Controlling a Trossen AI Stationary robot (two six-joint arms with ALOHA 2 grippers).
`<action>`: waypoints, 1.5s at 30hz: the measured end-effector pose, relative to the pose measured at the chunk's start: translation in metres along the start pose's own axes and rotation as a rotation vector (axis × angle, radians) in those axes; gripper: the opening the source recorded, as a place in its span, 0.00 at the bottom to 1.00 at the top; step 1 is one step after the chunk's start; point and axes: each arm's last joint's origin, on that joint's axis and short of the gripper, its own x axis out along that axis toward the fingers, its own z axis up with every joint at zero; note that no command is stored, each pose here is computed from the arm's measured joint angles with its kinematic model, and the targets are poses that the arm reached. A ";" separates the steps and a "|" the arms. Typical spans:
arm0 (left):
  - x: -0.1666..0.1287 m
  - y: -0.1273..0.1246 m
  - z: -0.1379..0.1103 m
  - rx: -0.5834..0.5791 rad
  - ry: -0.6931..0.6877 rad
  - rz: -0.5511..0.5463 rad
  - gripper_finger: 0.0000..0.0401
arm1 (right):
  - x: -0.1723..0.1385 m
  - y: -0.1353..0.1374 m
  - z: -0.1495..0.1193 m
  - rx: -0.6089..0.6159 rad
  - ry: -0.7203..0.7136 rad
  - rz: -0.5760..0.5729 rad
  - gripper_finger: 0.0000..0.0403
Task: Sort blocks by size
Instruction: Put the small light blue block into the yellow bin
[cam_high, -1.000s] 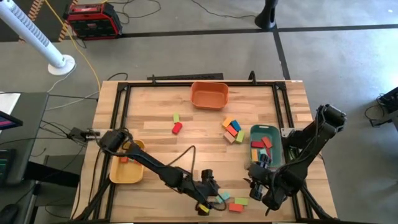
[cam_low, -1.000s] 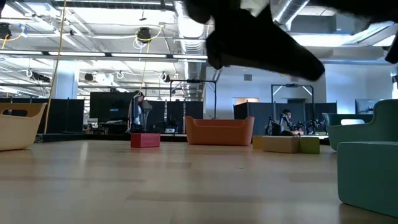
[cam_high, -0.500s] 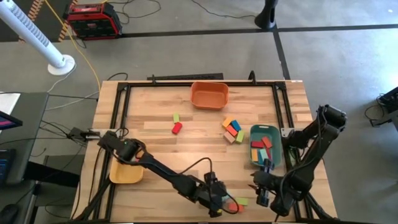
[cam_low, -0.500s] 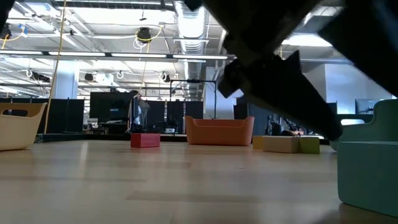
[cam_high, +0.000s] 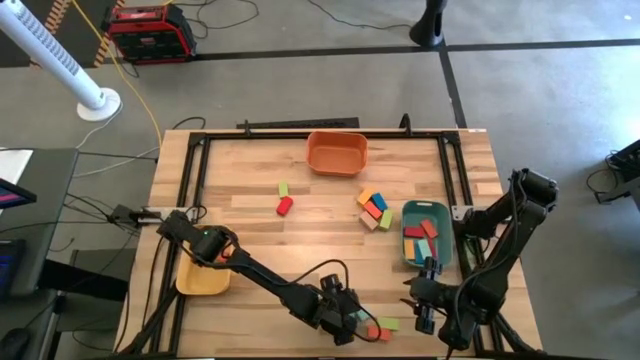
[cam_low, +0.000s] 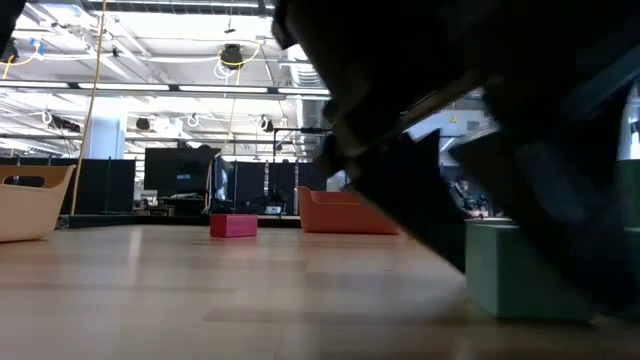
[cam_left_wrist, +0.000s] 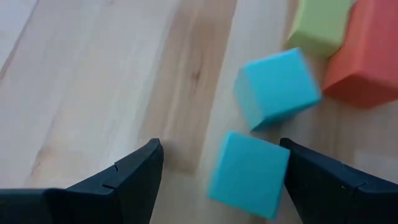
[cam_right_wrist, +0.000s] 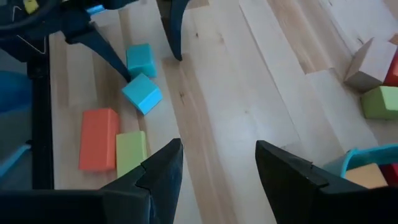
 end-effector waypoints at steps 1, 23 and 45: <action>0.000 0.001 -0.001 0.004 0.013 0.011 0.74 | 0.000 0.000 0.000 -0.006 -0.002 0.003 0.57; -0.016 0.016 -0.008 0.308 0.164 0.121 0.33 | 0.001 0.002 0.003 0.004 -0.047 0.008 0.57; -0.229 0.079 -0.006 0.325 0.219 0.498 0.33 | 0.012 -0.004 0.019 0.028 -0.117 -0.052 0.57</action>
